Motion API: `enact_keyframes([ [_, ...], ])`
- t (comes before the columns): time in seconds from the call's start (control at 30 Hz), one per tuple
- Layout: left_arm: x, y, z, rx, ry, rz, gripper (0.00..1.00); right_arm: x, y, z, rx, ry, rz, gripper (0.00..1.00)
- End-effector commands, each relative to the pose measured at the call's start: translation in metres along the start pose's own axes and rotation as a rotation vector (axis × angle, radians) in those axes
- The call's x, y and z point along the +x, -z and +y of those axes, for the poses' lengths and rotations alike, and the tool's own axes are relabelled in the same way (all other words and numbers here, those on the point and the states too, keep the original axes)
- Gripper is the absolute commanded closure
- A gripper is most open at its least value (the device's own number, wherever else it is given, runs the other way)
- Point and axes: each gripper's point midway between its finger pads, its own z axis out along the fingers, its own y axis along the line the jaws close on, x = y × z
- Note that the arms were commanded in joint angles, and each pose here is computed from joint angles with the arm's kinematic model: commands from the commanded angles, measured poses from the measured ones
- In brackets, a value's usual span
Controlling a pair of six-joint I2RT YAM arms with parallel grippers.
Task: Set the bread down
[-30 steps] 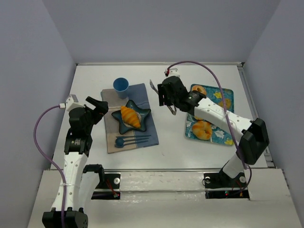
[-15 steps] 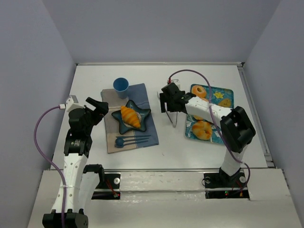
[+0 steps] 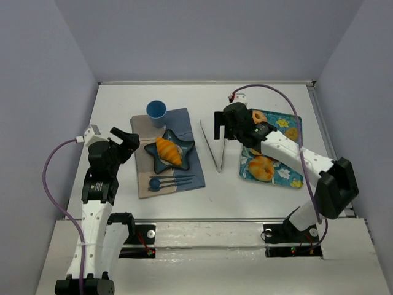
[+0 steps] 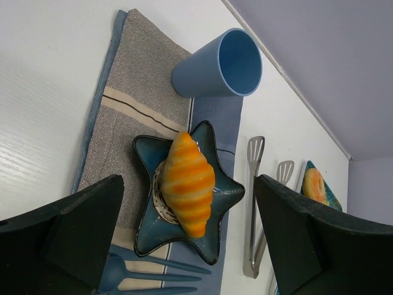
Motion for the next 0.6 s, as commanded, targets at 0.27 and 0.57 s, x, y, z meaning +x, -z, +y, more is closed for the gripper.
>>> enact_keyframes([
  [0.27, -0.034, 0.021, -0.032, 0.060, -0.036, -0.067, 0.01, -0.036, 0.109, -0.051, -0.023, -0.205, -0.290, 0.00],
  [0.57, -0.032, 0.011, -0.022, 0.018, -0.024, -0.070, 0.01, -0.004, 0.119, -0.088, 0.056, -0.248, -0.330, 0.00],
])
